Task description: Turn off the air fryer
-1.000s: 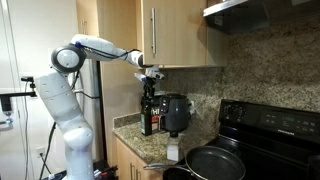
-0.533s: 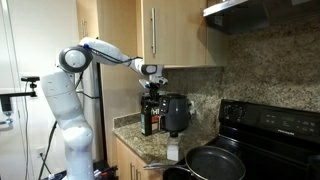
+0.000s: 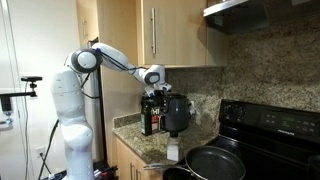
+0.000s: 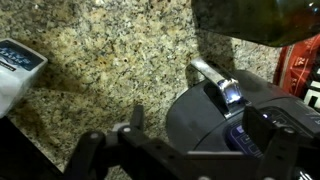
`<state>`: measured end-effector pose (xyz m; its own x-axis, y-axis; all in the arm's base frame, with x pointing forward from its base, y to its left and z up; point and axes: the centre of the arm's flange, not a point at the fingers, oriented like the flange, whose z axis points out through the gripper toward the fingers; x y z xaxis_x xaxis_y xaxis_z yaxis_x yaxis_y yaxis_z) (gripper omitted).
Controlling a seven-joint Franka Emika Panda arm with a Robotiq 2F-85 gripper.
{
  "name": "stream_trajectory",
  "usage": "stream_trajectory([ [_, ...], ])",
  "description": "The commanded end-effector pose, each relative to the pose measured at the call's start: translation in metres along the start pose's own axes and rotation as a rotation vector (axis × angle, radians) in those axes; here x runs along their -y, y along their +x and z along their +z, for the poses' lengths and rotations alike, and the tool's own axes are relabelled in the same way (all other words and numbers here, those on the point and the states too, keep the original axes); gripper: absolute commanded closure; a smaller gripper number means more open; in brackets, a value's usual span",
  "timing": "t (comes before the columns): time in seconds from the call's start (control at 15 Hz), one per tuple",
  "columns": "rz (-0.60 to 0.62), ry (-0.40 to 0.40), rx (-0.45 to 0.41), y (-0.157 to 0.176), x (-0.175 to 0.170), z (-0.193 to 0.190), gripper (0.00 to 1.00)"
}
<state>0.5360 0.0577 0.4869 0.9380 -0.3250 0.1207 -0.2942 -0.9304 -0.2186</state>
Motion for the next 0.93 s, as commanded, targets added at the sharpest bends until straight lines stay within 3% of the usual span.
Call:
stream_trajectory([
  [0.0, -0.075, -0.038, 0.049, 0.003, 0.006, 0.023, 0.0],
  [0.2, -0.248, -0.103, 0.066, 0.003, 0.019, 0.05, 0.0],
  [0.4, -0.236, -0.069, -0.012, 0.007, 0.025, 0.05, 0.0],
  [0.47, -0.218, -0.086, 0.022, 0.0, 0.023, 0.054, 0.0],
  [0.6, -0.22, -0.079, 0.002, 0.003, 0.025, 0.052, 0.0],
  [0.87, -0.21, 0.02, -0.227, 0.021, 0.043, 0.063, 0.0],
])
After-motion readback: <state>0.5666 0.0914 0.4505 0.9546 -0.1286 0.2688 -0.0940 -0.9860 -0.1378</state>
